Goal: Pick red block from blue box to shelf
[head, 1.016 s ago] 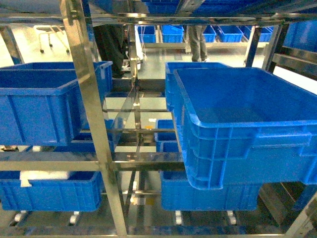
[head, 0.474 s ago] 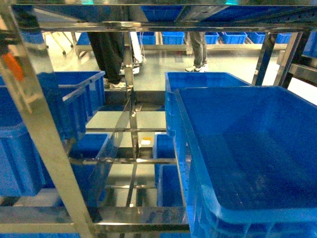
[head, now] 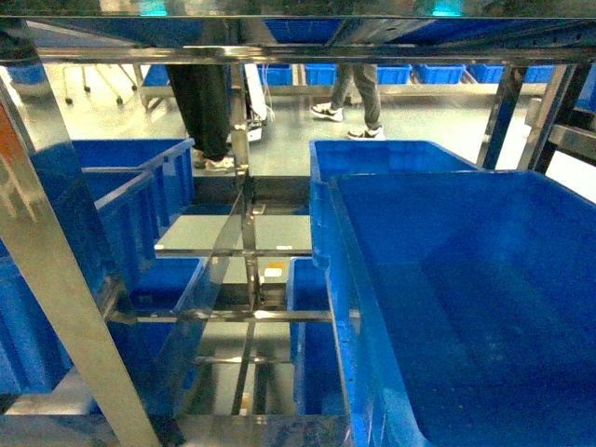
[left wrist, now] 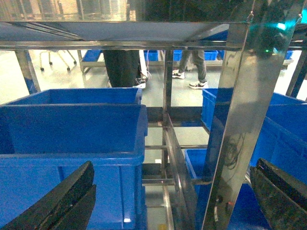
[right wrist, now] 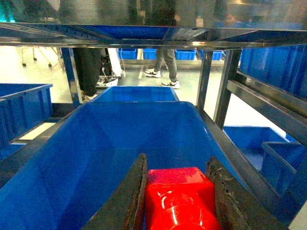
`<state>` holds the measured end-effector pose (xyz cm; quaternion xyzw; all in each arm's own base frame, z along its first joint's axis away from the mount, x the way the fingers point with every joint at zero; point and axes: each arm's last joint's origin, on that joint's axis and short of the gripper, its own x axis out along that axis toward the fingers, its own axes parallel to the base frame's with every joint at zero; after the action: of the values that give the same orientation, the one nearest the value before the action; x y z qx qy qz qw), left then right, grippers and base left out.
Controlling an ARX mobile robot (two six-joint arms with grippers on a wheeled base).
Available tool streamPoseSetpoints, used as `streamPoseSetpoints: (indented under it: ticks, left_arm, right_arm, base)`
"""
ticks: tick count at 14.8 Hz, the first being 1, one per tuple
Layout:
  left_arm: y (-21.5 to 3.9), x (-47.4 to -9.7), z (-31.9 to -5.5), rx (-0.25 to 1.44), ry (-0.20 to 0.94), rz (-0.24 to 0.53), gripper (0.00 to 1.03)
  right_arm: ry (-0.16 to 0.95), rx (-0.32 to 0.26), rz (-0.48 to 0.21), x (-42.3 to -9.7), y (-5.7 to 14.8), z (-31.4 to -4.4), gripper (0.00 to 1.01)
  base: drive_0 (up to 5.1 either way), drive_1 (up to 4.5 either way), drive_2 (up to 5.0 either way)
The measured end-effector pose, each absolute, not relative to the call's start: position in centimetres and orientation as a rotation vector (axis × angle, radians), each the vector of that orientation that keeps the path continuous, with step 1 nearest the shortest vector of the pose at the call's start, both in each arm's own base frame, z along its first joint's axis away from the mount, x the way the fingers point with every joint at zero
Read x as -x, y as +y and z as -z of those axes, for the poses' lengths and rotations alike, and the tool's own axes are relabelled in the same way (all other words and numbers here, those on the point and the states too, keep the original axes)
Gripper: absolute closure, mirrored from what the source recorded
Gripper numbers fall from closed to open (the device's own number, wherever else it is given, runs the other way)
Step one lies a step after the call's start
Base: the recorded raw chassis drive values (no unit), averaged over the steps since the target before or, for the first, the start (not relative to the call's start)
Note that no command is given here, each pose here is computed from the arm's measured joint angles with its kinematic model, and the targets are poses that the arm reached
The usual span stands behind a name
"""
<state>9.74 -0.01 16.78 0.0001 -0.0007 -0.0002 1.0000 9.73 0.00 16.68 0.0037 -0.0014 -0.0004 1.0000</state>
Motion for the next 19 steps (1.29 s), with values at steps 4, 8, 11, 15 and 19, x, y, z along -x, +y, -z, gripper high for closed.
streamPoseSetpoints:
  ticks: [4,8,11,15,19]
  left_arm:
    - [-0.01,-9.74,-16.78,0.000,-0.001,0.000,0.05]
    - [-0.01,-9.74,-16.78,0.000,-0.001,0.001,0.05]
    - [-0.01,-9.74,-16.78,0.000,-0.001,0.000,0.05]
    - [-0.01,-9.74,-16.78,0.000,-0.001,0.001,0.05]
    - [-0.01,-9.74,-16.78,0.000,-0.001,0.000,0.05]
  right_arm:
    - [-0.003,-0.007,0.001,-9.73,0.00,-16.68,0.72]
    - [-0.003,-0.007,0.001,-9.73,0.00,-16.68,0.72]
    - [-0.003,-0.007,0.001,-9.73,0.00,-16.68,0.72]
    - [-0.003,-0.007,0.001,-9.73,0.00,-16.68,0.72]
    - [-0.003,-0.007,0.001,-9.73,0.00,-16.68,0.72]
  base:
    - [0.0,0.00,0.0]
    - [0.0,0.00,0.0]
    - [0.0,0.00,0.0]
    - [0.0,0.00,0.0]
    - [0.0,0.00,0.0]
